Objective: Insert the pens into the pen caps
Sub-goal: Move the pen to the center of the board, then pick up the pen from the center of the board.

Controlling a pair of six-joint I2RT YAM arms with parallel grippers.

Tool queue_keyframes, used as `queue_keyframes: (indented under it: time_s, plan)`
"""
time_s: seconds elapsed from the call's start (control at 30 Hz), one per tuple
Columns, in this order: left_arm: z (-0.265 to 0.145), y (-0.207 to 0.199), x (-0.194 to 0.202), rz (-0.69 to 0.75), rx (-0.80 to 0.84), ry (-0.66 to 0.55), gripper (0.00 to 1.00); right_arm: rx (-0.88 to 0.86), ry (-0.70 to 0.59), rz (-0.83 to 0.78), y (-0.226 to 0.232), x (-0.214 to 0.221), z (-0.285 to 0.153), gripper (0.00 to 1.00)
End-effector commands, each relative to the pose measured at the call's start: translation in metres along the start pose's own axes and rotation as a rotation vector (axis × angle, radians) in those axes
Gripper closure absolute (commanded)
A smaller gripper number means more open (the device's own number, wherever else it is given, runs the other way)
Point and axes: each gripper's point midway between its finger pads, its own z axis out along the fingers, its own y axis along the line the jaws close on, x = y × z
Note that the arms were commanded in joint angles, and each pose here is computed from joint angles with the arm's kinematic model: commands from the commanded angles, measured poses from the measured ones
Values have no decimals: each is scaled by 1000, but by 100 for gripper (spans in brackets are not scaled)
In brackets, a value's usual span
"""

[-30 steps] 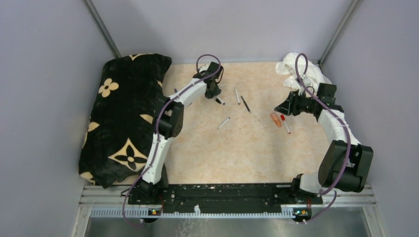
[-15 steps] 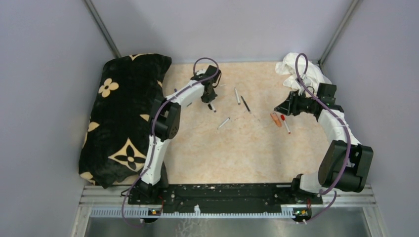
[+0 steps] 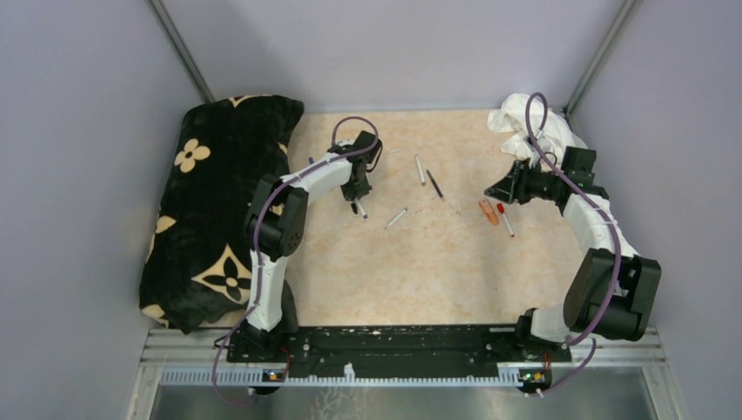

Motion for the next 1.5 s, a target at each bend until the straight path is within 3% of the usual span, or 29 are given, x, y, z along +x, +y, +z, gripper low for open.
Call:
queue_keyframes:
  time_s: [0.0,0.17,0.3,0.43,0.6,0.77,1.07,1.3,1.47]
  plan:
    - [11,12,26,13,-37,94,69,-20,-44,-47,7,-12,-5,60]
    - [15,17,42,-5,-46,139,74,-19,-45,-53,9,-12,-7,60]
    - [15,16,44,3,-25,133,88,-24,-47,-55,10,-13,-7,60]
    - [7,3,25,-2,33,80,92,-38,-49,-61,14,-16,-8,60]
    - [-29,-30,-8,-52,216,-10,98,-76,-47,-92,24,-21,-10,60]
    - [-76,-57,-25,-62,430,-79,100,-157,-20,-211,48,-27,-14,60]
    - [-196,-95,-23,3,1046,-276,100,-294,-44,-464,106,-59,-24,59]
    - [-310,-104,-20,79,1366,-590,100,-349,-143,-559,165,-99,-16,57]
    - [-362,-105,-19,82,1484,-721,100,-407,-297,-557,215,-112,-16,33]
